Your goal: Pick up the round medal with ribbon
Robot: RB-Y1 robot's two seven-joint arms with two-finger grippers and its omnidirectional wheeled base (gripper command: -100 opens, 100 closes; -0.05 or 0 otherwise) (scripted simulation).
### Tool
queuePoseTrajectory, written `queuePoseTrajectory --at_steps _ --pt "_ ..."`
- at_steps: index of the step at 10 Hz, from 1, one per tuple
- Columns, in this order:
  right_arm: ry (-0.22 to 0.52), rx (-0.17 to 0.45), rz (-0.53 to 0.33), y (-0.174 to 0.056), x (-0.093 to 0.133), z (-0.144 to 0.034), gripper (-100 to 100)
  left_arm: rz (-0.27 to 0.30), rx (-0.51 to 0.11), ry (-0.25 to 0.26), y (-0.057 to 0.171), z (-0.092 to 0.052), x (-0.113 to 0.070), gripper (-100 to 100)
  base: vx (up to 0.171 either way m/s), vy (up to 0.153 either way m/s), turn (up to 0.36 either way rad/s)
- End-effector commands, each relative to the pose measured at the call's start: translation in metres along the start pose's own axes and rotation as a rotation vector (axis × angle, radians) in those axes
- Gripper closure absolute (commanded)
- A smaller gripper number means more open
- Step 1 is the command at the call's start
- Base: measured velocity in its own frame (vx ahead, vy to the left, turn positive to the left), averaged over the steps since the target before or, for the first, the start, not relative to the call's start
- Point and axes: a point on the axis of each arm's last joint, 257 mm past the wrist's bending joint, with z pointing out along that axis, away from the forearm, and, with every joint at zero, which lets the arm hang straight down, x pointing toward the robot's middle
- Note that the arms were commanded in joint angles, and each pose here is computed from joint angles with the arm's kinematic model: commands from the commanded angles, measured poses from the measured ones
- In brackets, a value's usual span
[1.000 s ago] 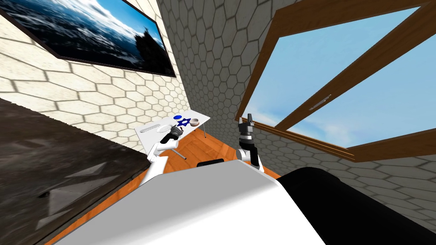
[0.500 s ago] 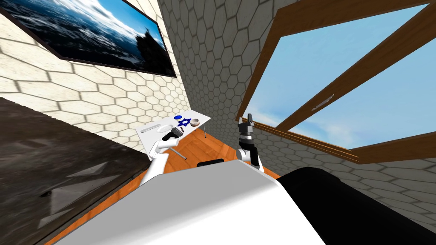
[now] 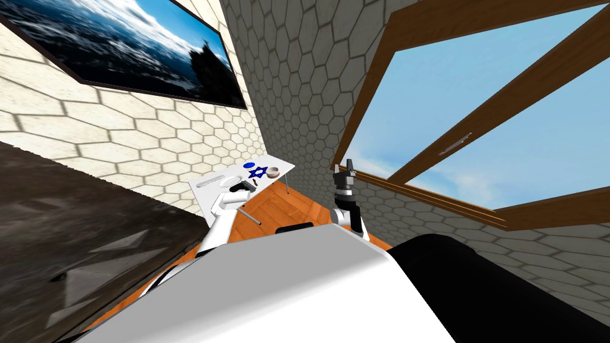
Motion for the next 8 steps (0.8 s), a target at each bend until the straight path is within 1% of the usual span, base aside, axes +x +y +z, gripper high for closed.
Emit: queuePoseTrajectory --at_steps 1,4,5,8 --pt "0.0 0.0 0.0 0.0 0.0 0.0 0 -0.03 -0.026 -0.034 0.007 0.005 -0.011 -100 0.042 0.028 -0.015" --pt "0.0 0.0 0.0 0.0 0.0 0.0 0 -0.112 -0.094 -0.144 0.02 0.015 -0.035 -100 0.053 0.047 -0.051" --pt "0.0 0.0 0.0 0.0 0.0 0.0 0 -0.122 -0.094 -0.145 0.02 0.015 -0.035 -100 0.046 0.053 -0.018" --pt "0.0 0.0 0.0 0.0 0.0 0.0 0 -0.196 -0.143 -0.244 0.033 0.019 -0.058 -100 0.067 0.047 -0.06"
